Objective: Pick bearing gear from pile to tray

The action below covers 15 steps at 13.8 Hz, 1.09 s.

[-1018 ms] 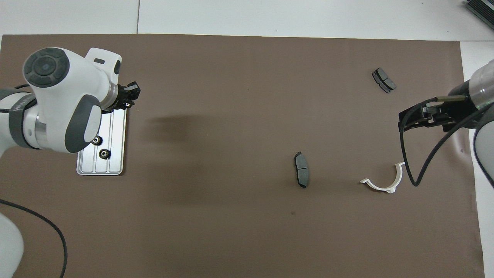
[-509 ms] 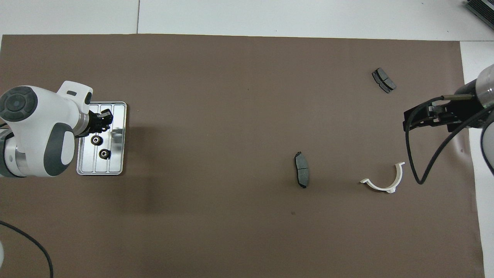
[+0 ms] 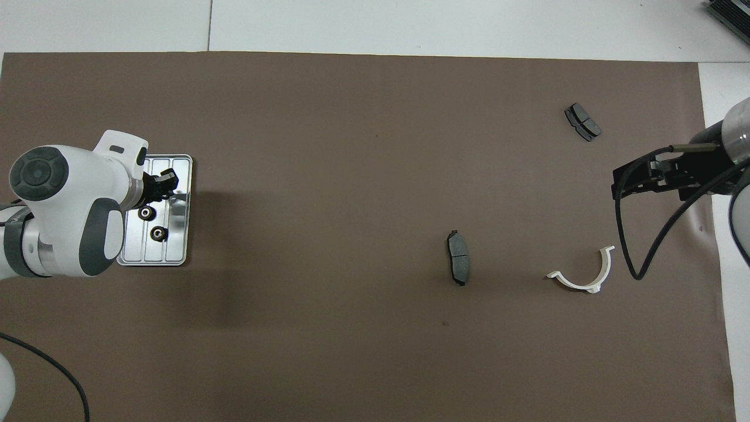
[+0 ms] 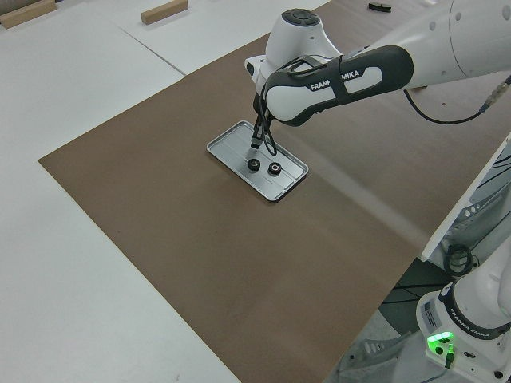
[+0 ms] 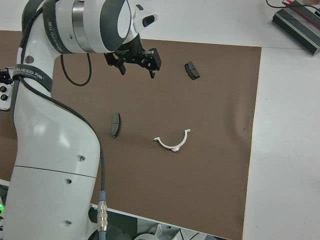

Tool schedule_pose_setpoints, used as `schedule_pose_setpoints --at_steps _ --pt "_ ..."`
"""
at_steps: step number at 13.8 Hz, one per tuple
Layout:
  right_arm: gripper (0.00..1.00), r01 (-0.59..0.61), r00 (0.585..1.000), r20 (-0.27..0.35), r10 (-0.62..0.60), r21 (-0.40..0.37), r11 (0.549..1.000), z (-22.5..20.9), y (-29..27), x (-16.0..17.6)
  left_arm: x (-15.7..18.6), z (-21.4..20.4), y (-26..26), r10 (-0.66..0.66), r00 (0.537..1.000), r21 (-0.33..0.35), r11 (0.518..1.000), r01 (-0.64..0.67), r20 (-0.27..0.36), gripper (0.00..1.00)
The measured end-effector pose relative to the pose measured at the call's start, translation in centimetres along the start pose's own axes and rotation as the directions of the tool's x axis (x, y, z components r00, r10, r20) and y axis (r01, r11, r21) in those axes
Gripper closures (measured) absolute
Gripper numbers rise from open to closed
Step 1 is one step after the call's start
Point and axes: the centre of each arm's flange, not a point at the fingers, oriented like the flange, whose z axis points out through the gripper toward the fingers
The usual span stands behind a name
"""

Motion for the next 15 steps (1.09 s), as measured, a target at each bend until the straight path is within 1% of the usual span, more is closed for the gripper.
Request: schedule_pose_setpoints --at_steps 1,2,3,5,7,8,9,11,13,14,15 --pt "0.00 -0.001 1.000 0.000 0.001 0.000 1.000 0.0 0.0 0.0 0.0 0.2 0.0 0.000 1.000 -0.002 1.000 0.000 -0.003 0.69" --pt "0.00 -0.003 1.000 0.000 0.003 0.000 1.000 0.0 0.1 0.0 0.1 0.2 0.1 0.000 1.000 -0.005 1.000 0.000 -0.006 0.69" --pt "0.00 -0.004 1.000 0.000 0.004 0.000 1.000 0.0 0.2 0.0 0.2 0.0 0.2 0.001 1.000 -0.008 1.000 -0.002 -0.012 0.64" --pt "0.00 -0.006 1.000 0.000 0.006 0.001 1.000 0.0 0.3 0.0 0.8 -1.3 0.7 0.004 1.000 -0.018 1.000 -0.004 -0.030 0.42" --pt "0.00 -0.006 1.000 0.000 0.006 0.001 1.000 0.0 0.4 0.0 1.7 -4.1 1.1 0.043 0.999 -0.008 0.999 -0.043 -0.025 0.16" --pt "0.00 -0.006 1.000 0.000 0.006 0.001 1.000 0.0 0.4 0.0 2.0 -6.0 1.2 0.091 0.996 0.000 0.996 -0.091 -0.019 0.06" --pt "0.00 -0.006 1.000 0.000 0.006 0.001 1.000 0.0 0.4 0.0 2.1 -7.8 1.2 0.149 0.989 0.007 0.989 -0.149 -0.014 0.00" --pt "0.00 -0.006 1.000 0.000 0.006 0.001 1.000 0.0 0.4 0.0 1.8 -11.0 1.0 0.290 0.957 0.018 0.957 -0.290 0.001 0.00" --pt "0.00 -0.008 1.000 0.000 0.008 0.001 1.000 0.0 0.5 0.0 1.3 -13.7 0.8 0.433 0.900 0.027 0.900 -0.435 0.059 0.00" --pt "0.00 -0.013 1.000 0.000 0.013 0.001 1.000 0.0 0.8 0.1 1.1 -15.3 0.8 0.478 0.873 0.027 0.876 -0.482 0.097 0.00" --pt "0.00 -0.018 1.000 0.000 0.018 0.002 1.000 0.0 1.0 0.1 0.9 -16.8 1.0 0.498 0.858 0.021 0.863 -0.504 0.125 0.00"
